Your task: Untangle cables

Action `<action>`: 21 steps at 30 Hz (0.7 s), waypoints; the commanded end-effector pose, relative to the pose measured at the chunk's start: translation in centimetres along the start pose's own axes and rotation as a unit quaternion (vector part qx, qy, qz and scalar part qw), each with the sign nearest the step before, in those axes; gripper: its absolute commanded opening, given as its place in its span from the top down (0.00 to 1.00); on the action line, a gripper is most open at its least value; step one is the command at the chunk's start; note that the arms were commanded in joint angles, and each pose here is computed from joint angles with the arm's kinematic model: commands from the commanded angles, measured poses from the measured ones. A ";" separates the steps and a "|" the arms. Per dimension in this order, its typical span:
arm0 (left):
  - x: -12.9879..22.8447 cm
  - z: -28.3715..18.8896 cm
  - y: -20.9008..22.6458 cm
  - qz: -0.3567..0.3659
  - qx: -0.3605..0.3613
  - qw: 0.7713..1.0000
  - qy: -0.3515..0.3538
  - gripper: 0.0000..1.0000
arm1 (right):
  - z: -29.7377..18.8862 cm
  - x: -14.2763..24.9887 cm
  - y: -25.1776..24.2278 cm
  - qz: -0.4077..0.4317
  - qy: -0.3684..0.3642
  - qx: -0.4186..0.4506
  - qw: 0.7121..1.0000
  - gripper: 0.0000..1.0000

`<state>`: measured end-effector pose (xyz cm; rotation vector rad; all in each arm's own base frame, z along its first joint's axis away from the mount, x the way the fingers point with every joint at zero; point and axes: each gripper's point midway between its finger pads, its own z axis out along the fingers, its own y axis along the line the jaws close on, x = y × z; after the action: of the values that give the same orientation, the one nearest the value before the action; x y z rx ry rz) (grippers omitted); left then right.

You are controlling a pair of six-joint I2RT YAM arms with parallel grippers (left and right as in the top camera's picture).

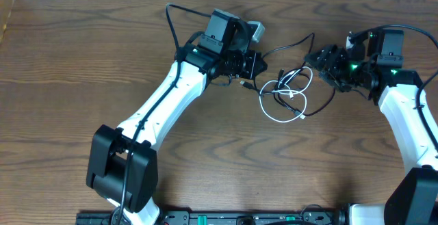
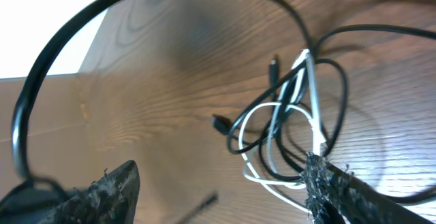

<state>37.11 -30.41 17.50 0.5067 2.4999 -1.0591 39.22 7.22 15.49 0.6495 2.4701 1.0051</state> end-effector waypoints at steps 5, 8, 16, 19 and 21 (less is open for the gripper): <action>1.7 1.4 1.2 -0.071 -0.007 0.997 0.038 0.93 | 0.2 1.0 -3.7 -0.009 -0.012 0.115 0.993 0.28; 1.2 1.1 1.9 -0.089 -0.010 0.996 0.030 0.93 | 0.5 1.7 -5.4 -0.010 -0.015 0.157 0.987 0.32; 0.0 -0.3 4.3 -0.112 -0.023 0.993 0.009 0.92 | 3.4 2.5 -7.0 -0.027 -0.019 0.167 0.985 0.68; -0.3 -0.8 5.7 -0.118 -0.048 0.992 -0.002 0.93 | 5.1 2.8 -7.4 -0.025 -0.008 0.168 0.985 0.76; -0.5 -1.1 6.8 -0.122 -0.070 0.990 -0.009 0.93 | 6.3 3.1 -8.0 -0.027 0.002 0.171 0.985 0.80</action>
<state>39.24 -26.72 14.98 0.2212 2.6344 -1.0449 38.17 6.63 7.72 0.6722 2.6112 0.5922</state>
